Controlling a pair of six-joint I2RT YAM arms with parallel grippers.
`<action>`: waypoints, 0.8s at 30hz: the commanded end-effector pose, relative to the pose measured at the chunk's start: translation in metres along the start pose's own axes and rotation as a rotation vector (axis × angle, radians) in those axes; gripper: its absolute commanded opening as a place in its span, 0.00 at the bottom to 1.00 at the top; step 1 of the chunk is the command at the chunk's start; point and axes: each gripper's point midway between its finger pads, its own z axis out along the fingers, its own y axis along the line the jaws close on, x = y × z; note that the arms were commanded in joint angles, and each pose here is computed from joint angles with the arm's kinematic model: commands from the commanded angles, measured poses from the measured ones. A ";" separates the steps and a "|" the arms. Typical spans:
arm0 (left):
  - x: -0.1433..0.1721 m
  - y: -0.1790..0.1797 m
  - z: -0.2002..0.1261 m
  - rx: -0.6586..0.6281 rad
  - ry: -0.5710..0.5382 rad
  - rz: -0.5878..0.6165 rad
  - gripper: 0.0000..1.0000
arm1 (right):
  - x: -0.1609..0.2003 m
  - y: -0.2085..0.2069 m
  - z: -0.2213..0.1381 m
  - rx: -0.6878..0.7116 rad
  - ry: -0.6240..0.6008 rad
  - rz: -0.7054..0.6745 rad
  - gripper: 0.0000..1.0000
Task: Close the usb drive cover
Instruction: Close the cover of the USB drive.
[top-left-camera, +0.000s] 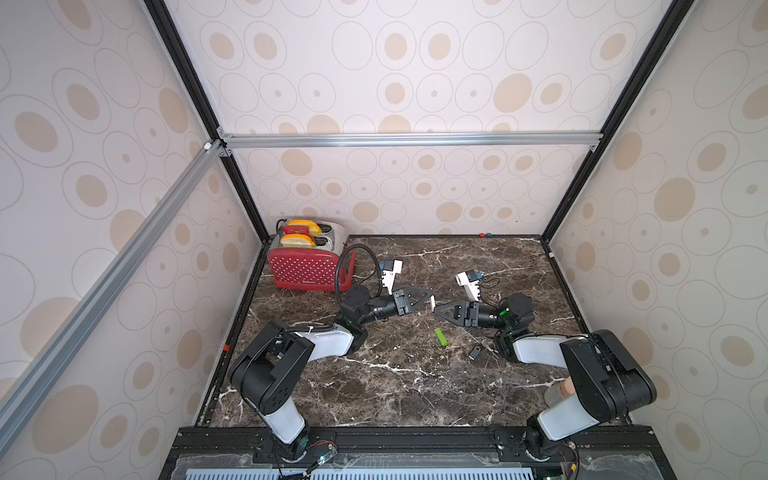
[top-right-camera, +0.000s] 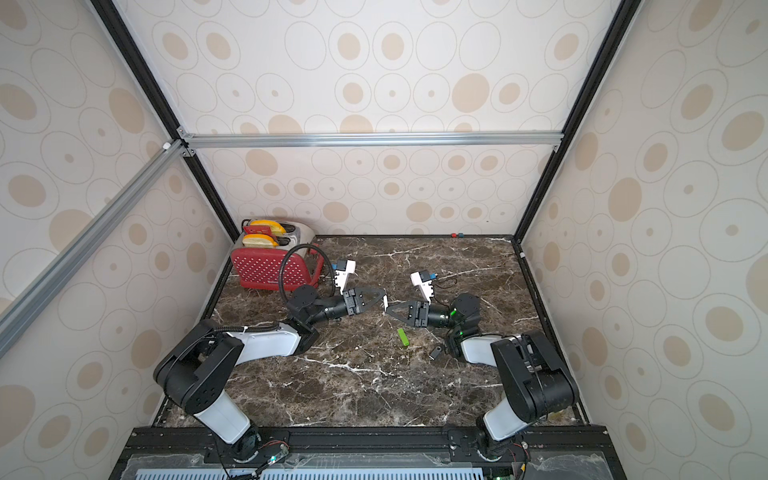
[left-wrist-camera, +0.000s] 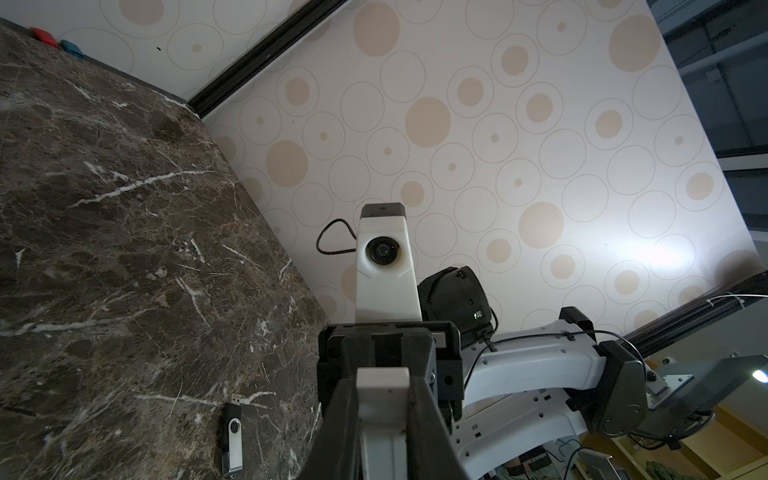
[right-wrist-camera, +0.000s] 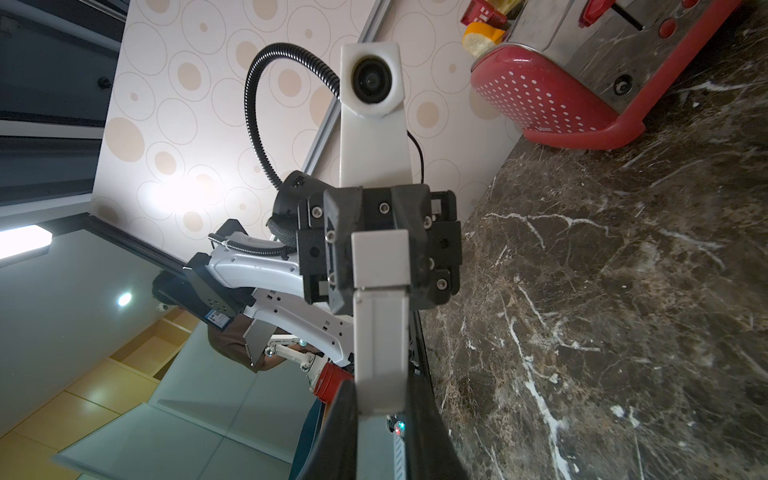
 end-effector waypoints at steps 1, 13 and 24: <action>0.001 -0.018 0.001 0.049 0.010 0.051 0.00 | -0.014 0.011 -0.003 -0.013 -0.040 -0.068 0.00; 0.009 -0.019 0.007 0.055 0.034 0.037 0.00 | -0.021 0.006 -0.002 -0.004 -0.059 -0.049 0.00; 0.022 -0.019 0.013 0.063 0.068 0.022 0.00 | -0.028 0.002 -0.004 0.006 -0.082 -0.036 0.00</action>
